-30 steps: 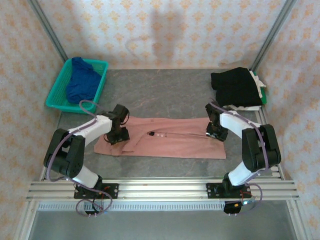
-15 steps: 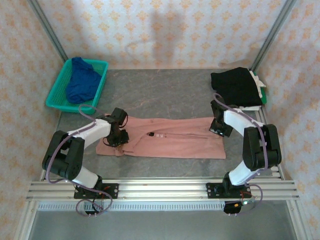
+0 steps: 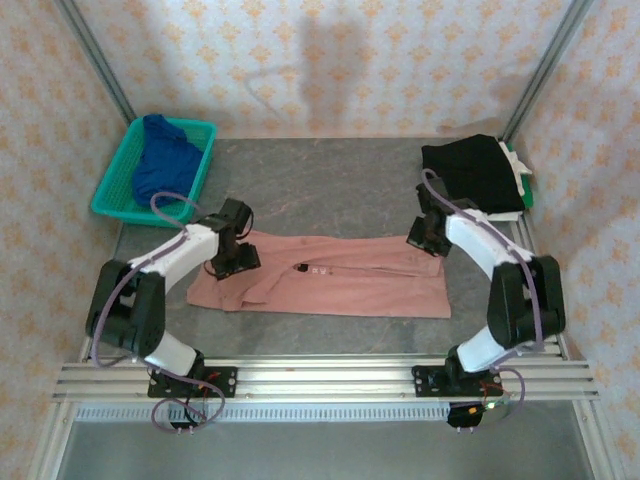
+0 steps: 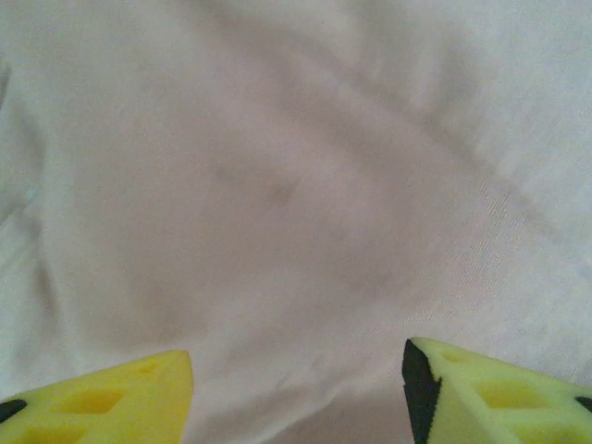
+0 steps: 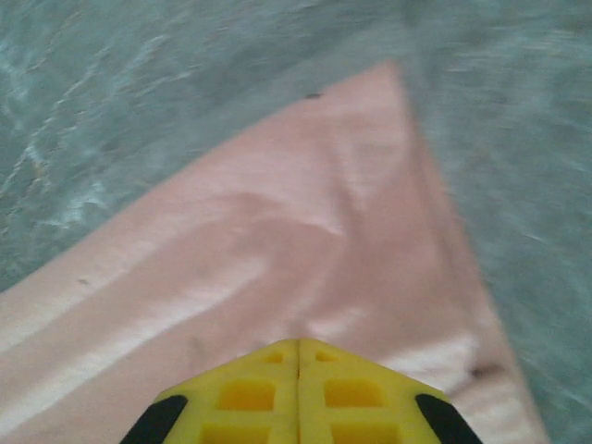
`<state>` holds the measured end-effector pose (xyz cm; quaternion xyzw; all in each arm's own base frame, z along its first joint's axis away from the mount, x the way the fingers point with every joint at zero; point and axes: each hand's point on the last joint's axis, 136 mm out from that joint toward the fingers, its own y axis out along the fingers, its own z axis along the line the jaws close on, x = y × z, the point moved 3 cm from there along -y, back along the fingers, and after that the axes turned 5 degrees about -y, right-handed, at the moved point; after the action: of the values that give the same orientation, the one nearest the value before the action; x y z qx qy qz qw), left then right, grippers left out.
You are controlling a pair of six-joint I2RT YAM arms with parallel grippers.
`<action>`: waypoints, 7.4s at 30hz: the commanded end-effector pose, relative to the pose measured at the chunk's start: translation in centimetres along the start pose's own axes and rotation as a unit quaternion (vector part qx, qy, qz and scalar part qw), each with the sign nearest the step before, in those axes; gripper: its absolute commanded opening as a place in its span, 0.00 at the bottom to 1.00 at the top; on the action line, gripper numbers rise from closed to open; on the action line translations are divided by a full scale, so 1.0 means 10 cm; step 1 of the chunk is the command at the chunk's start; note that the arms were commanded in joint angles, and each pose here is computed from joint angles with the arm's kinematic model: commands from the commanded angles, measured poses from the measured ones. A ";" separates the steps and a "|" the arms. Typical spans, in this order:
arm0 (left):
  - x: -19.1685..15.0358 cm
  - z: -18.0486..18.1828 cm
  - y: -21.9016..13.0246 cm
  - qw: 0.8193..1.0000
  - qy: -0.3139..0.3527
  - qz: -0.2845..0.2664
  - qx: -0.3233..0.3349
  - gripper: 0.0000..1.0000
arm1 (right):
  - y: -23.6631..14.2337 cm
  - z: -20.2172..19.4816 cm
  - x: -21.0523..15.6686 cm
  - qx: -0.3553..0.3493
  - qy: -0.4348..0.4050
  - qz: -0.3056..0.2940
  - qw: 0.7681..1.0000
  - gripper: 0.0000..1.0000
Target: Fold and stack the t-shirts
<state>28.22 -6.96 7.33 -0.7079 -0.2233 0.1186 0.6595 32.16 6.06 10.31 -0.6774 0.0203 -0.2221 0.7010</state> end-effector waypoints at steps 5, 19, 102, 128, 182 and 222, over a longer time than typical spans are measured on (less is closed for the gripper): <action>0.42 -0.34 0.52 1.000 -0.010 0.013 0.019 0.57 | 0.34 0.07 -0.14 -0.065 -0.036 0.039 0.996 0.16; 1.80 -2.16 0.90 0.989 0.097 -0.011 -0.115 0.58 | 0.42 -0.14 -0.74 -0.138 -0.029 0.078 0.987 0.30; -1.08 -0.46 -0.48 0.985 0.121 -0.012 -0.119 0.81 | -0.24 0.33 -2.58 0.103 -0.094 0.121 0.983 0.49; -2.18 -0.45 0.06 0.977 0.152 0.043 -0.145 0.32 | -0.22 0.30 -2.44 0.029 -0.133 0.070 0.988 0.50; 0.82 -1.64 -0.15 0.983 0.065 0.003 -0.172 0.00 | 0.10 1.45 0.41 0.076 -0.064 0.030 0.995 0.00; 0.74 -1.26 -0.24 0.976 0.066 -0.001 -0.207 0.57 | -0.16 1.03 0.04 0.164 -0.088 -0.012 0.983 0.48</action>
<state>42.23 -13.15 10.95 -0.8214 -0.2079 0.0517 0.5286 36.64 14.73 13.23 -0.6208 -0.0727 -0.1634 0.7633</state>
